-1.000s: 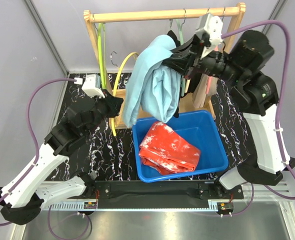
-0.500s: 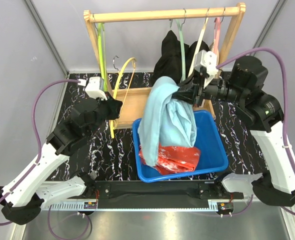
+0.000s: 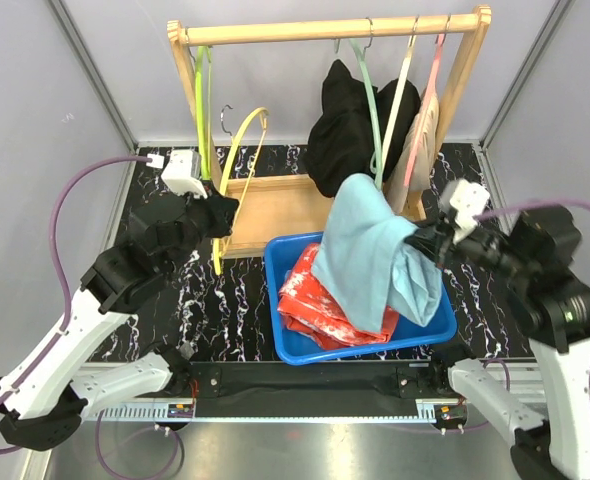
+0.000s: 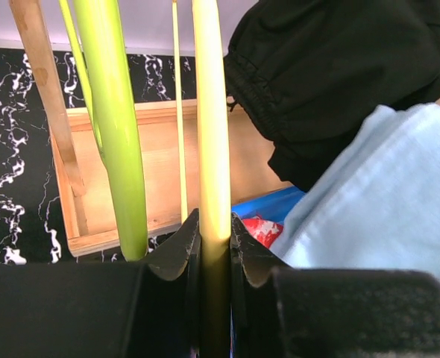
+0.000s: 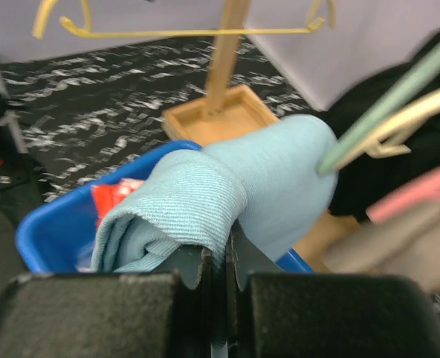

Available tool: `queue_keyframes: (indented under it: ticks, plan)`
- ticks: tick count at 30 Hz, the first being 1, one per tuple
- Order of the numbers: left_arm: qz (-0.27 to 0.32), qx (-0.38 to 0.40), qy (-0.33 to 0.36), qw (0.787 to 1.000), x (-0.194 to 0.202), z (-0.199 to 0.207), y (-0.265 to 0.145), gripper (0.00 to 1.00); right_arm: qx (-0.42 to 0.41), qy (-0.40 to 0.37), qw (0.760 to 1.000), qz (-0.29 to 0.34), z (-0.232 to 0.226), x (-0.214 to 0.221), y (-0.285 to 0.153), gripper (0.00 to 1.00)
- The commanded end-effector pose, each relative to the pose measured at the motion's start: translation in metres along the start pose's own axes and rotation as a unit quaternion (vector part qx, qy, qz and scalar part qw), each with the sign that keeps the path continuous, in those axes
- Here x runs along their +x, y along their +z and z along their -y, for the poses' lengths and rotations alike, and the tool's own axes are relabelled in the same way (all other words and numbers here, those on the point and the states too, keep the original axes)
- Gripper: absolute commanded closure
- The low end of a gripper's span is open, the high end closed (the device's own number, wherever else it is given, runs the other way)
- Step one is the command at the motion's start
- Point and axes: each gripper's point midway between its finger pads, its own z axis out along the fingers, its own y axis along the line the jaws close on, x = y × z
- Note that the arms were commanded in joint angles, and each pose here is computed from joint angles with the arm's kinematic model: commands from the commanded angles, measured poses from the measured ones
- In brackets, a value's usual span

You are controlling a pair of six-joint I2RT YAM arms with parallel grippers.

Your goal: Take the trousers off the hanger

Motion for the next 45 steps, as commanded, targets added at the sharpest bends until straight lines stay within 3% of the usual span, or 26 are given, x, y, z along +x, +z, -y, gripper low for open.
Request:
queue_keyframes:
  ticks: [1, 7, 15, 19, 23, 30, 35, 38, 42, 45]
  plan:
    - [0.066, 0.018, -0.008, 0.998, -0.045, 0.008, -0.017, 1.0, 0.102, -0.086, 0.99, 0.038, 0.016, -0.024, -0.037, 1.0]
    - [0.066, 0.019, 0.006, 0.998, -0.055, 0.013, -0.016, 1.0, 0.213, -0.096, 0.972, 0.012, 0.036, -0.012, -0.068, 1.0]
    - [0.061, 0.024, 0.004, 0.998, -0.056, 0.017, -0.013, 1.0, 0.259, -0.107, 0.96, -0.004, 0.046, -0.004, -0.081, 1.0]
    - [0.063, 0.023, -0.002, 0.998, -0.055, 0.014, -0.019, 1.0, 0.338, -0.104, 0.935, -0.023, 0.073, 0.001, -0.098, 1.0]
    - [0.068, 0.022, -0.006, 0.997, -0.055, 0.01, -0.025, 1.0, 0.347, -0.108, 0.931, -0.023, 0.077, 0.0, -0.099, 1.0]
    - [0.071, 0.021, -0.006, 0.997, -0.054, 0.006, -0.03, 1.0, 0.404, -0.14, 0.903, -0.036, 0.101, -0.008, -0.114, 1.0]
    - [0.072, 0.023, 0.0, 0.997, -0.052, 0.006, -0.029, 1.0, 0.282, -0.148, 0.946, -0.058, 0.075, 0.019, -0.077, 0.98]
    - [0.072, 0.024, 0.007, 0.997, -0.053, 0.007, -0.027, 1.0, 0.17, -0.143, 0.973, -0.059, 0.051, 0.046, -0.046, 0.9]
    - [0.074, 0.026, 0.009, 0.997, -0.054, 0.007, -0.029, 1.0, 0.032, -0.047, 0.998, -0.034, 0.016, 0.082, -0.007, 0.88]
    - [0.079, 0.027, 0.005, 0.997, -0.055, 0.006, -0.031, 1.0, -0.032, 0.02, 0.999, -0.022, 0.003, 0.108, 0.015, 0.81]
